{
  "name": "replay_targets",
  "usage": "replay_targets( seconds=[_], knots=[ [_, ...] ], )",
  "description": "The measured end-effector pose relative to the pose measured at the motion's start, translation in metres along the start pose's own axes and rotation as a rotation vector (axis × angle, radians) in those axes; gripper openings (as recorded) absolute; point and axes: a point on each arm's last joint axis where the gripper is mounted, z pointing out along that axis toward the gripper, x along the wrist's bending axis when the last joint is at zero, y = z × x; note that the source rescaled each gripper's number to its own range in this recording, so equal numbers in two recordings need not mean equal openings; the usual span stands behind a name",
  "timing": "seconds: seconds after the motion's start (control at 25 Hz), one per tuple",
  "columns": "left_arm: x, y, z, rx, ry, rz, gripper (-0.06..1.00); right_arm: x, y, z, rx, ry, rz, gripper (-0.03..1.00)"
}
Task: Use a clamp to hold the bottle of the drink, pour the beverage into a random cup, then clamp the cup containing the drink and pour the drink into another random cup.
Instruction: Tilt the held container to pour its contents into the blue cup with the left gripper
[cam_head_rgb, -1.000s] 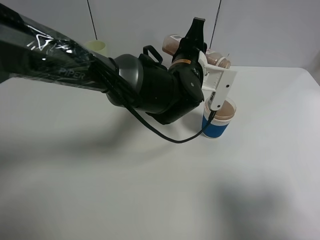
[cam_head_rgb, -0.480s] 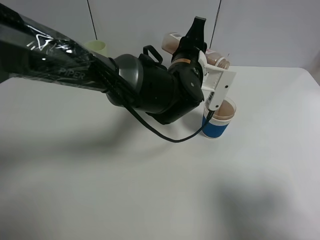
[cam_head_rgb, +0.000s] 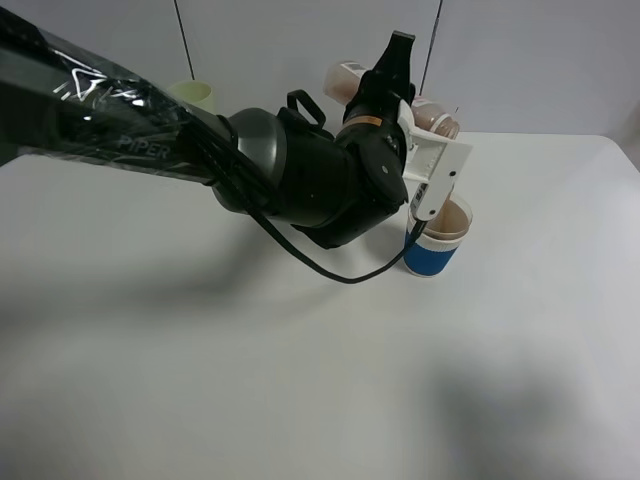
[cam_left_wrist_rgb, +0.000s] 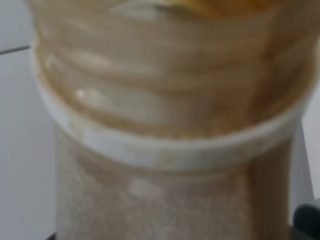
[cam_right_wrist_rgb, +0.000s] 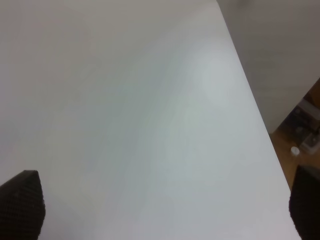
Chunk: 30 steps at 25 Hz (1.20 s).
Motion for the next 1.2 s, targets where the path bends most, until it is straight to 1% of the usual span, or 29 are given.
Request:
replay_targets(
  seconds=[0.44,1.0,1.2],
  knots=[
    [0.0009,-0.0004,0.0000,0.004,0.010,0.025,0.00,0.0000,0.0000,0.0000,0.000,0.000,0.000,1.00],
    [0.0035,-0.0032,-0.0001,0.036,0.038,0.043,0.00,0.0000,0.0000,0.0000,0.000,0.000,0.000,1.00],
    [0.0038,-0.0030,-0.0001,0.035,0.040,0.068,0.00,0.0000,0.0000,0.0000,0.000,0.000,0.000,1.00]
  ],
)
